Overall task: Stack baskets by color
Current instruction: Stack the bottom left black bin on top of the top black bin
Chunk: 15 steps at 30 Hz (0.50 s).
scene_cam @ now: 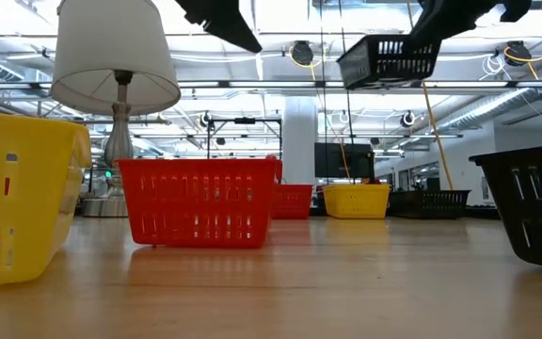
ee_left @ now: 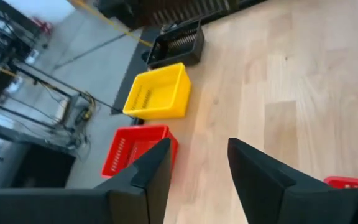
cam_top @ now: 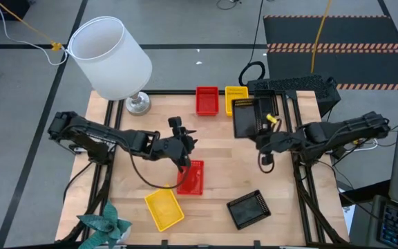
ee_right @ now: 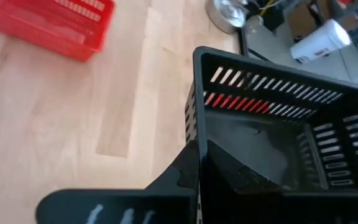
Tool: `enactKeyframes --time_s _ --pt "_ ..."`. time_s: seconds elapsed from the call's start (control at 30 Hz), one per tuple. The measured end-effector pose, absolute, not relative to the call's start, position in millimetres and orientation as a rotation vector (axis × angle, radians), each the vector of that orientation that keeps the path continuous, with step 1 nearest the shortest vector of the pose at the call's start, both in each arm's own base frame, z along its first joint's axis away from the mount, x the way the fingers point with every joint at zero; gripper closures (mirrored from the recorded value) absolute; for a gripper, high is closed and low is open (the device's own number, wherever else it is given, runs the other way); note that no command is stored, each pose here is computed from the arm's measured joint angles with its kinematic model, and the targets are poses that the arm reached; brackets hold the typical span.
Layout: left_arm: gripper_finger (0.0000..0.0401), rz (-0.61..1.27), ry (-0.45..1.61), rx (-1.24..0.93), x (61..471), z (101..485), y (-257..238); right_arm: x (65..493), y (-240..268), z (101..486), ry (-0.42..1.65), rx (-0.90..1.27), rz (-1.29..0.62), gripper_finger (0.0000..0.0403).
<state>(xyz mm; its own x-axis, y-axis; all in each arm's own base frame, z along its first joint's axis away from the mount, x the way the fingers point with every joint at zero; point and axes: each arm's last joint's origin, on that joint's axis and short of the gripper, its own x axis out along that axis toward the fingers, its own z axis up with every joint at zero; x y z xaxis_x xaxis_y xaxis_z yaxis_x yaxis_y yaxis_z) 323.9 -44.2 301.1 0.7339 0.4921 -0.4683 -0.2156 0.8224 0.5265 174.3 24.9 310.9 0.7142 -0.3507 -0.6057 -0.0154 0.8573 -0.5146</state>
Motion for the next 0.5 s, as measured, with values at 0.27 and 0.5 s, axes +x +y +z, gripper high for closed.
enactKeyframes --time_s 0.27,0.5 --pt "0.0254 0.390 0.644 0.398 324.8 299.6 -36.9 143.4 14.7 320.3 0.773 -0.634 -0.169 0.0397" --pt "0.0254 0.391 0.641 0.395 324.9 299.8 -37.0 118.8 1.1 326.5 0.778 -0.656 -0.219 0.0397"
